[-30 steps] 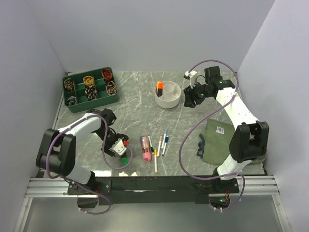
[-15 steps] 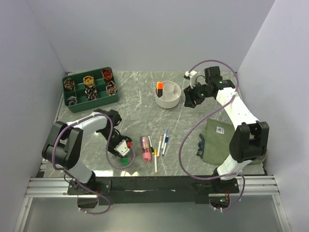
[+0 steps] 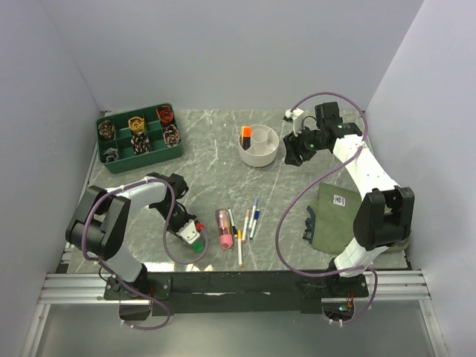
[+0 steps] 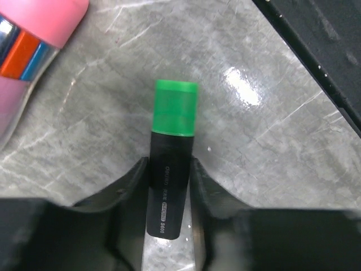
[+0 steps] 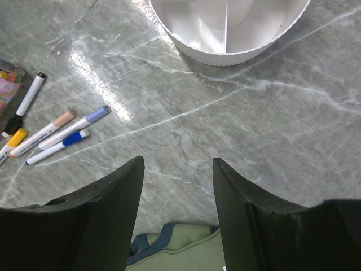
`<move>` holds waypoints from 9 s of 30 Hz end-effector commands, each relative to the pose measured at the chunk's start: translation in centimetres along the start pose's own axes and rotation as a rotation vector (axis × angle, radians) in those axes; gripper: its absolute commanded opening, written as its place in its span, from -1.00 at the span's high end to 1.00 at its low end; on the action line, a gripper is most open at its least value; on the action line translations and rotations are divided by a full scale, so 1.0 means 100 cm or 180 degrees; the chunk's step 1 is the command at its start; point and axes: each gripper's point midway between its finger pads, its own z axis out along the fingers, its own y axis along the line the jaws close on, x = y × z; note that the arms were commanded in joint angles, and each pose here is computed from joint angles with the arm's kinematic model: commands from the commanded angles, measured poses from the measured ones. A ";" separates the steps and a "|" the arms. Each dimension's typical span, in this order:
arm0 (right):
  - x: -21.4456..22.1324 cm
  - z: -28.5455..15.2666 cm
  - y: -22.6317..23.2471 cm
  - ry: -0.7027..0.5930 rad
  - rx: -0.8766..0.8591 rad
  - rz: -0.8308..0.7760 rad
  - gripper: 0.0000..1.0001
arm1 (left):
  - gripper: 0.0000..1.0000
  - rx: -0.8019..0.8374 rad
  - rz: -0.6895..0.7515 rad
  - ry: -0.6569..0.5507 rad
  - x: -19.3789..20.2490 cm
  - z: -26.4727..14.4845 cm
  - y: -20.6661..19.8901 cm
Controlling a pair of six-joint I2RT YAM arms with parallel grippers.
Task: Sort the stationery into containers
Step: Pick up the pen from the center of the board, then place the pen in the storage box, then pick up the pen from the center of the board.
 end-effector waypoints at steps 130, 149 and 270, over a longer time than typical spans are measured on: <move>-0.224 0.082 -0.013 -0.1383 0.0208 0.1081 1.00 | -0.98 -0.2920 -0.2685 -0.3348 -0.074 -0.235 0.332; -0.212 0.071 0.006 -0.2291 0.0405 0.0074 1.00 | -0.99 -0.3516 -0.3217 -0.2541 -0.050 -0.245 0.246; 0.010 -0.128 0.027 -0.1854 0.1376 0.1432 -0.20 | 0.15 -0.2616 -0.4546 -0.0402 -0.071 0.042 0.255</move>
